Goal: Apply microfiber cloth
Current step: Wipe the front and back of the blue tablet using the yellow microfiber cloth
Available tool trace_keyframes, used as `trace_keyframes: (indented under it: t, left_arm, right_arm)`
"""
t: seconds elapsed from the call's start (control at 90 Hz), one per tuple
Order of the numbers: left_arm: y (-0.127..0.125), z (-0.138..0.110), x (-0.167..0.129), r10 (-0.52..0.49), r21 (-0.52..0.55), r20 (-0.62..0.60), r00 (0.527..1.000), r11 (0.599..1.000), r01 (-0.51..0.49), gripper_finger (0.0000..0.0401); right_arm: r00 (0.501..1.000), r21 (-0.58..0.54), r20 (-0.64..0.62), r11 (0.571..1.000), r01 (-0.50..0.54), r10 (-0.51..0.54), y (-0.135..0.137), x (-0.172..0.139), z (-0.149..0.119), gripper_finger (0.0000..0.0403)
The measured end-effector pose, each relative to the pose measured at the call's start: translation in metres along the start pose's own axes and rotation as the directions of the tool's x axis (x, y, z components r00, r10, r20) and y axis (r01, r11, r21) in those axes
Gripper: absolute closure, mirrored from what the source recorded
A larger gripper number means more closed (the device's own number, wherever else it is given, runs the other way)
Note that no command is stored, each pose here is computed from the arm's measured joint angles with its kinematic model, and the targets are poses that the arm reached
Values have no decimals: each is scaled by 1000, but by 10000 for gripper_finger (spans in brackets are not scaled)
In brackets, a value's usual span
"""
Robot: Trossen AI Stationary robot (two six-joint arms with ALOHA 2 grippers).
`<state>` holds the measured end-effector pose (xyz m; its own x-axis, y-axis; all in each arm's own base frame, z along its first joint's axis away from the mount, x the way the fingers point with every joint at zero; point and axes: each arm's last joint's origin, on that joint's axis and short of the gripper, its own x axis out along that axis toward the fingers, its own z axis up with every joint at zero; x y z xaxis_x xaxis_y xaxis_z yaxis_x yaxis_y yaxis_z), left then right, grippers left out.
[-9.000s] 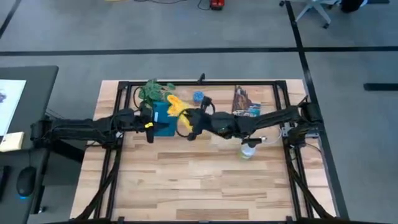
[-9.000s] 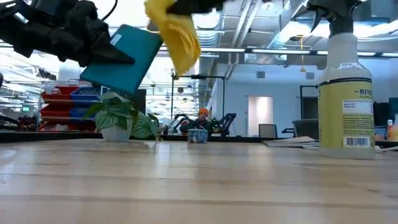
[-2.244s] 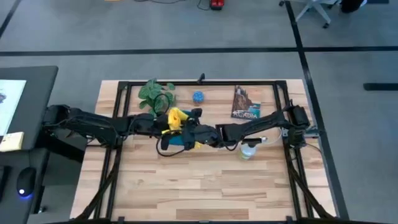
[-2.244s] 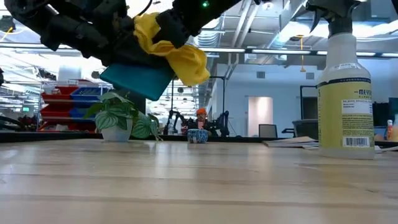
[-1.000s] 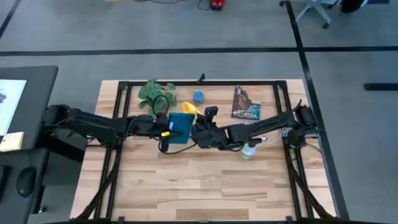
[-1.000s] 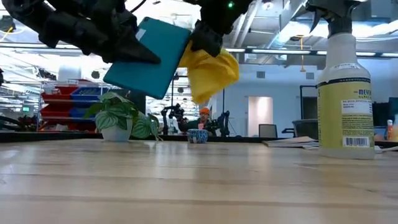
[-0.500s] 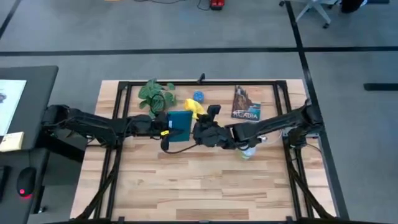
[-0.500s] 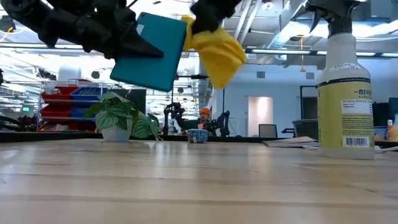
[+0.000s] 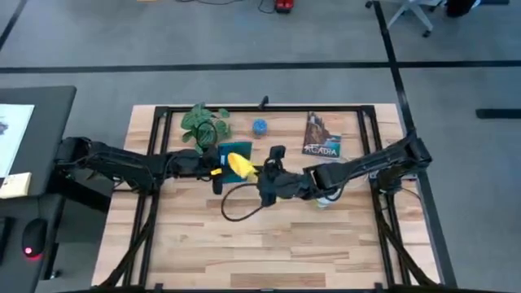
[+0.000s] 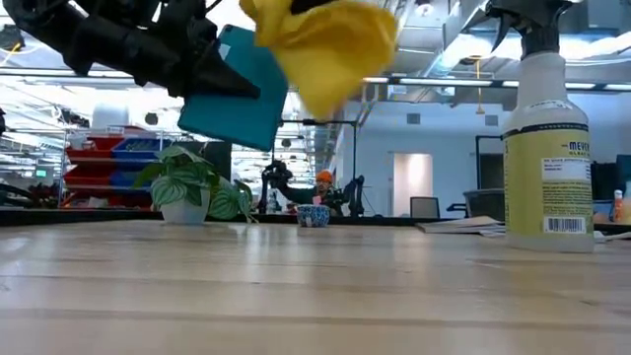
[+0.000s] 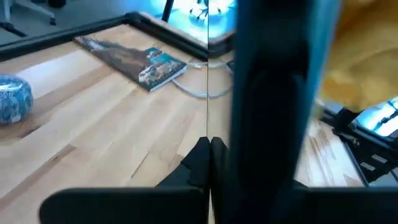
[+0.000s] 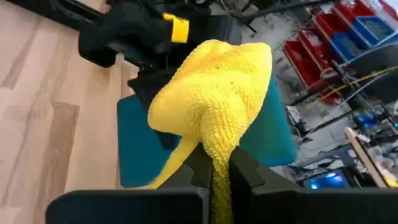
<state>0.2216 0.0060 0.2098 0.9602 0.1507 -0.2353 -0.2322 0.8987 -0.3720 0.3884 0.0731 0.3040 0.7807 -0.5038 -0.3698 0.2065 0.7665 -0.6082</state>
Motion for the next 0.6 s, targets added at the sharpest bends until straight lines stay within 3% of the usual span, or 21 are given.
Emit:
trace_keyframes:
  t: [0.178,0.389,0.6]
  left_arm:
    - [-6,1,-1,-62,29,6,998,998,62,391]
    - [-5,-2,-1,-53,34,-16,998,998,53,391]
    - [-6,1,-1,-64,27,5,998,998,63,391]
  right_arm:
    - [996,-43,-87,999,-11,8,16,31,-18,401]
    - [986,-64,-134,992,-105,95,29,44,-29,401]
    - [985,-88,-109,989,122,-131,10,28,-16,401]
